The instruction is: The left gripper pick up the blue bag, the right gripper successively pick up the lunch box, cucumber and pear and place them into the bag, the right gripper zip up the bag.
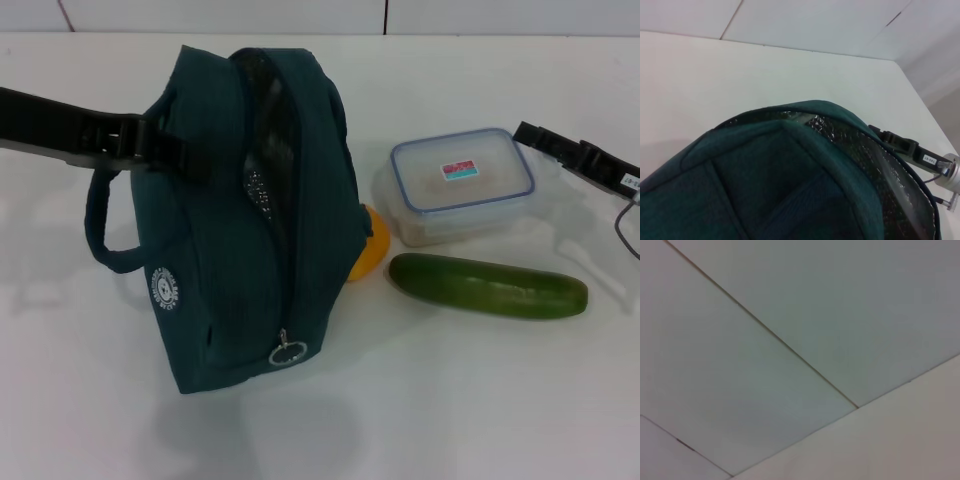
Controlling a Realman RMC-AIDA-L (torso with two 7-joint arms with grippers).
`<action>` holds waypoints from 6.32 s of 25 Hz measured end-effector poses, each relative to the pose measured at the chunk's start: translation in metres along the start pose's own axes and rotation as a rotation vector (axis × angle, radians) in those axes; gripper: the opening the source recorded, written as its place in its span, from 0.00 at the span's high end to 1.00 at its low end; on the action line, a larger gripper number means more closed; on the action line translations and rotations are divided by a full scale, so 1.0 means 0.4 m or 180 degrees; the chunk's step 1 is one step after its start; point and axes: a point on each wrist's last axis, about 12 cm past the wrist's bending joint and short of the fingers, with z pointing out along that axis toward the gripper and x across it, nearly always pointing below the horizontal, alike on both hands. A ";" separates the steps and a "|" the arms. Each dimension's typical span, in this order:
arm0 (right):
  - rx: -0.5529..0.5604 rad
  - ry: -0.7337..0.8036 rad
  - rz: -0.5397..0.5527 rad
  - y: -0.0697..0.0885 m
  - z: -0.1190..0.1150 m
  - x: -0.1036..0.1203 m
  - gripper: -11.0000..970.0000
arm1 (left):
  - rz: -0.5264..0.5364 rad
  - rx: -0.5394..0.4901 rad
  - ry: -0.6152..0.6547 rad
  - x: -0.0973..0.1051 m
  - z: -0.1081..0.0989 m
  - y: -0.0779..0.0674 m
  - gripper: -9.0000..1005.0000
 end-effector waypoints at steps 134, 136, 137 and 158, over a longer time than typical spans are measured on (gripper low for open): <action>-0.2704 -0.0129 0.1504 0.424 0.208 -0.135 0.89 | 0.0010 0.0187 -0.0013 0.013 0.027 0.032 0.94; -0.2691 -0.0051 0.1484 0.436 0.220 -0.129 0.89 | 0.0024 0.0201 -0.0010 0.010 0.030 0.032 0.94; -0.2675 -0.0003 0.1467 0.444 0.227 -0.125 0.89 | 0.0034 0.0209 -0.0009 0.009 0.032 0.031 0.94; -0.2107 0.0252 0.1198 0.403 0.251 -0.074 0.89 | 0.0009 0.0179 -0.0408 0.001 0.003 0.055 0.94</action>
